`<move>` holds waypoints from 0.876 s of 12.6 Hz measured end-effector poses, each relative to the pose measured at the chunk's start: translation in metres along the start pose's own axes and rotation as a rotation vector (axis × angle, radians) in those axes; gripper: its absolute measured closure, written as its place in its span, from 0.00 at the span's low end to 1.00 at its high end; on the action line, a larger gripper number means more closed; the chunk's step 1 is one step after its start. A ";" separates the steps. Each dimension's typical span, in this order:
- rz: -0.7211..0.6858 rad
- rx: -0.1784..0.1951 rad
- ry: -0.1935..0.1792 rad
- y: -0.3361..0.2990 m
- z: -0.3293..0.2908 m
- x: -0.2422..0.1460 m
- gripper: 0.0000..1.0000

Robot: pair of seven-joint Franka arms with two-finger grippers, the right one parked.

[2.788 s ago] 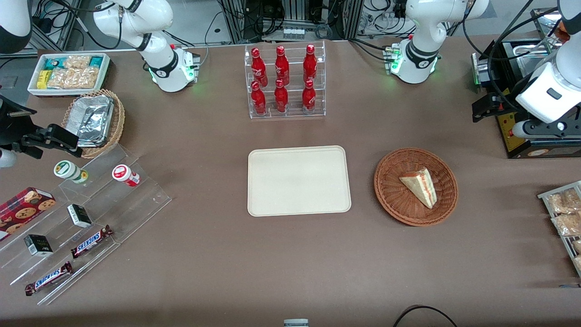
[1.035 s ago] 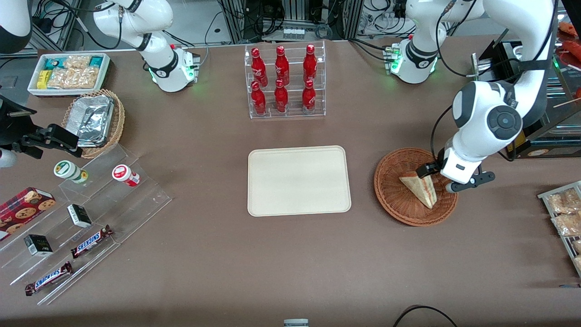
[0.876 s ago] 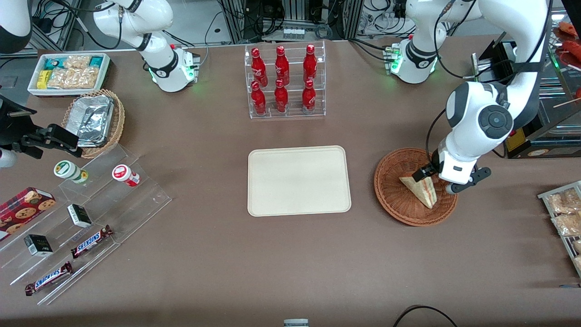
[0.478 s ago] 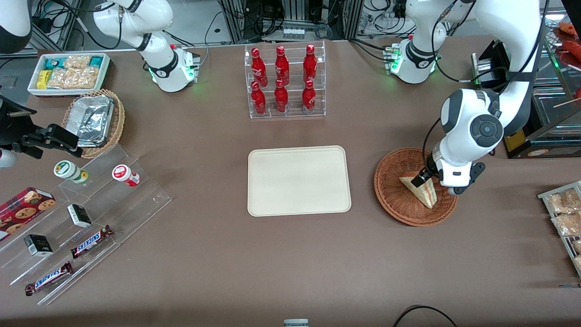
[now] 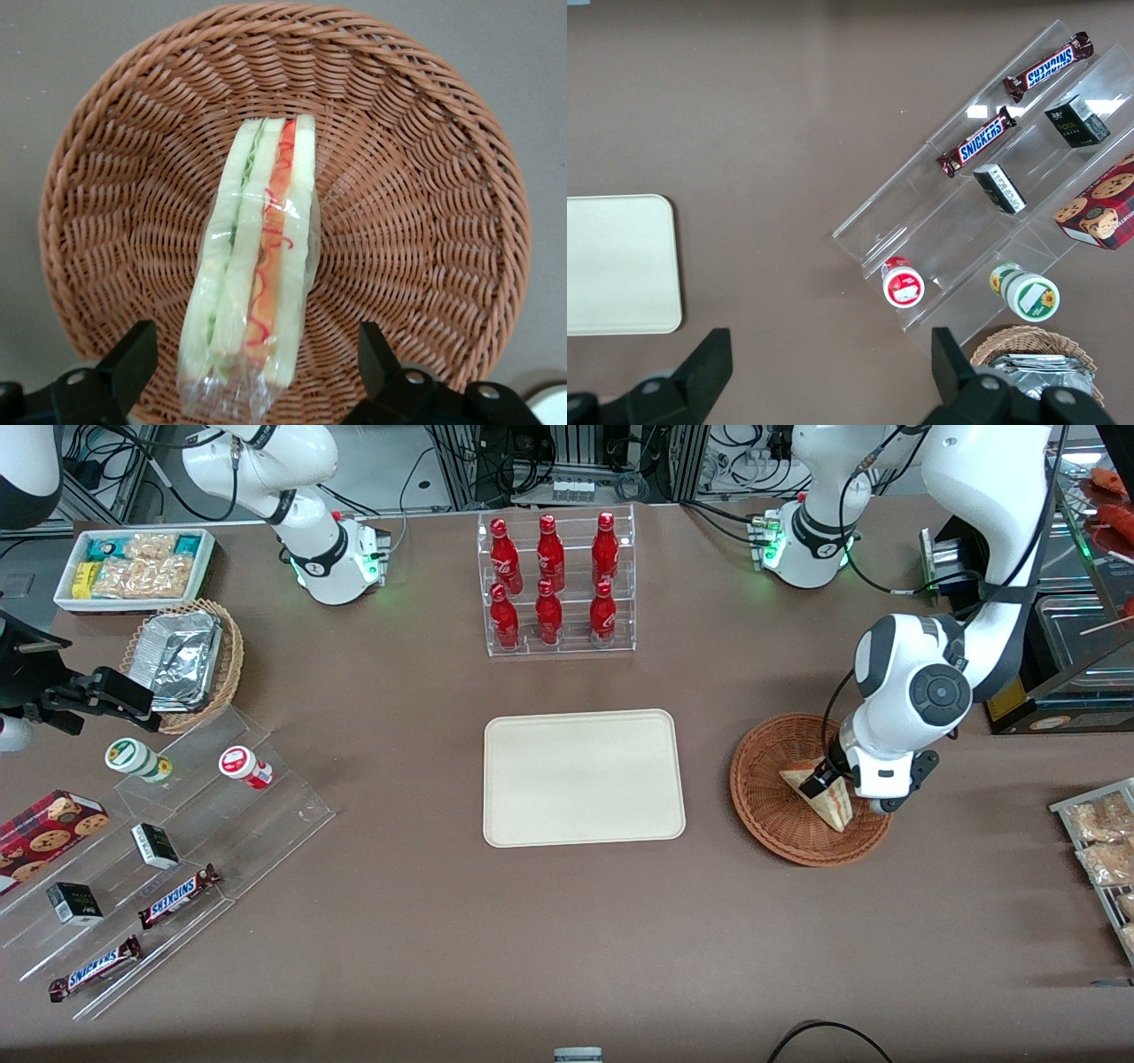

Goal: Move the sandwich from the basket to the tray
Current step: 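Lower the left gripper and close it on the wrapped sandwich, then lift the sandwich and carry it with the left gripper over the cream tray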

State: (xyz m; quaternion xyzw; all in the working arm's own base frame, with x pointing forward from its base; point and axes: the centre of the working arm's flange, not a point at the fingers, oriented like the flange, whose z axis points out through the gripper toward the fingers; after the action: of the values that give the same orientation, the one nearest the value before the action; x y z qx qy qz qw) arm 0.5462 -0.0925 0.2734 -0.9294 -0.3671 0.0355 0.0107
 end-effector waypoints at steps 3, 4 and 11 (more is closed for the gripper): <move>-0.005 -0.002 -0.003 0.000 0.017 0.003 0.00; -0.005 0.001 -0.006 -0.001 0.021 0.003 0.07; -0.011 0.005 -0.006 -0.001 0.005 0.003 0.80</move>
State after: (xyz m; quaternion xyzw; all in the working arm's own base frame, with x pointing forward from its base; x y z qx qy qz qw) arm 0.5478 -0.0898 0.2684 -0.9273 -0.3722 0.0390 0.0123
